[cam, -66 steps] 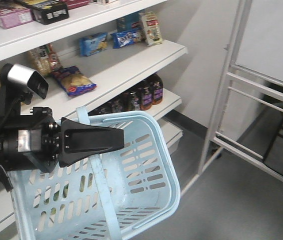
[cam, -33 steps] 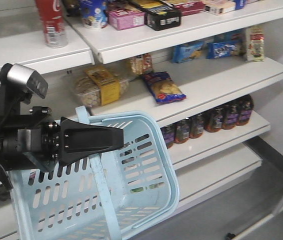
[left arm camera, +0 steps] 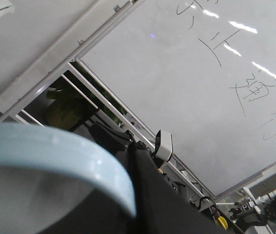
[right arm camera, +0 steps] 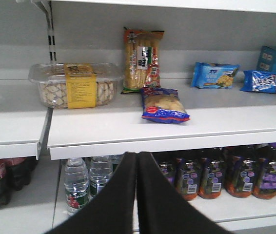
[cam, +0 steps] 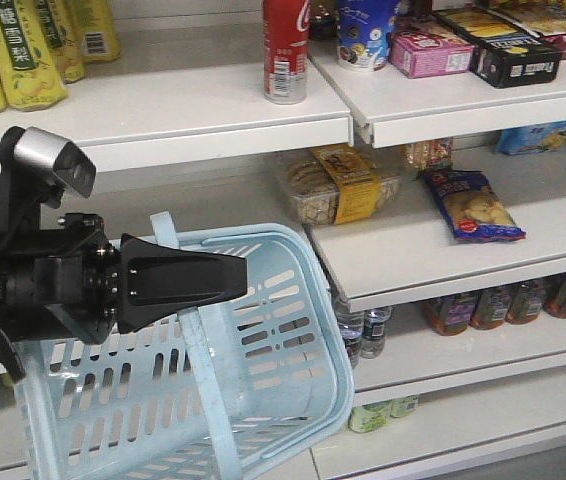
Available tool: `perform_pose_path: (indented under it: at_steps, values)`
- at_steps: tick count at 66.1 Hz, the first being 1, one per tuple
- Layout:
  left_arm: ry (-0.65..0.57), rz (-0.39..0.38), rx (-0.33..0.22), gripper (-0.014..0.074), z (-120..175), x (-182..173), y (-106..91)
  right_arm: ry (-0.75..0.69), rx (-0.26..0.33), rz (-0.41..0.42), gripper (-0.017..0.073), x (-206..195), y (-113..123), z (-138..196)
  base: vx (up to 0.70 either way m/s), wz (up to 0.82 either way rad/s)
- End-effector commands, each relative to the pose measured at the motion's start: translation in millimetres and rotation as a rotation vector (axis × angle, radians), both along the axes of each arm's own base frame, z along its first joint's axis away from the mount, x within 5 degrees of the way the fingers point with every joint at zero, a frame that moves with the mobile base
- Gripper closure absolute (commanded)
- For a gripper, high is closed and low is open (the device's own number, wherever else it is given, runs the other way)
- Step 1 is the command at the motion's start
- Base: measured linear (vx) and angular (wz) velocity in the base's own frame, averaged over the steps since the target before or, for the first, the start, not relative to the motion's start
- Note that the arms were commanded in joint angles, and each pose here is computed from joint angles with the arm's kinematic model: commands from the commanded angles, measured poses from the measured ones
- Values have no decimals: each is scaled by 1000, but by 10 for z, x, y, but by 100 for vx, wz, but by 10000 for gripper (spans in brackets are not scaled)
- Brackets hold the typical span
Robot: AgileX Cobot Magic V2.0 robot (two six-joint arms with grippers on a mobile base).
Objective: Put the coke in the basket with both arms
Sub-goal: 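Drive the base to the shelf with the red Coca-Cola bottle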
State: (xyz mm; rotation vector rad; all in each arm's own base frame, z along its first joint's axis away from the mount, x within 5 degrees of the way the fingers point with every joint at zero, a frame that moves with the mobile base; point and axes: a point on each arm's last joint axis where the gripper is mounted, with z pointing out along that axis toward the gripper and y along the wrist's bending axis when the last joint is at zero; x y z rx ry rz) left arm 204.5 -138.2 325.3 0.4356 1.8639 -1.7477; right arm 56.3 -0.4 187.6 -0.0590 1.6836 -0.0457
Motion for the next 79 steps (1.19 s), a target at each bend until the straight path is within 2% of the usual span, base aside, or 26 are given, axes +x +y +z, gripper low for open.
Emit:
perform_pose_path:
  at_steps: [1, 79]
  values:
    - [-64, -148, -175, 599, 294, -186, 4, -84, -17, 4, 564, -4, 4, 44, 6, 32]
    - [-64, -148, -175, 599, 294, -186, 4, -84, -17, 4, 564, -4, 4, 44, 5, 28]
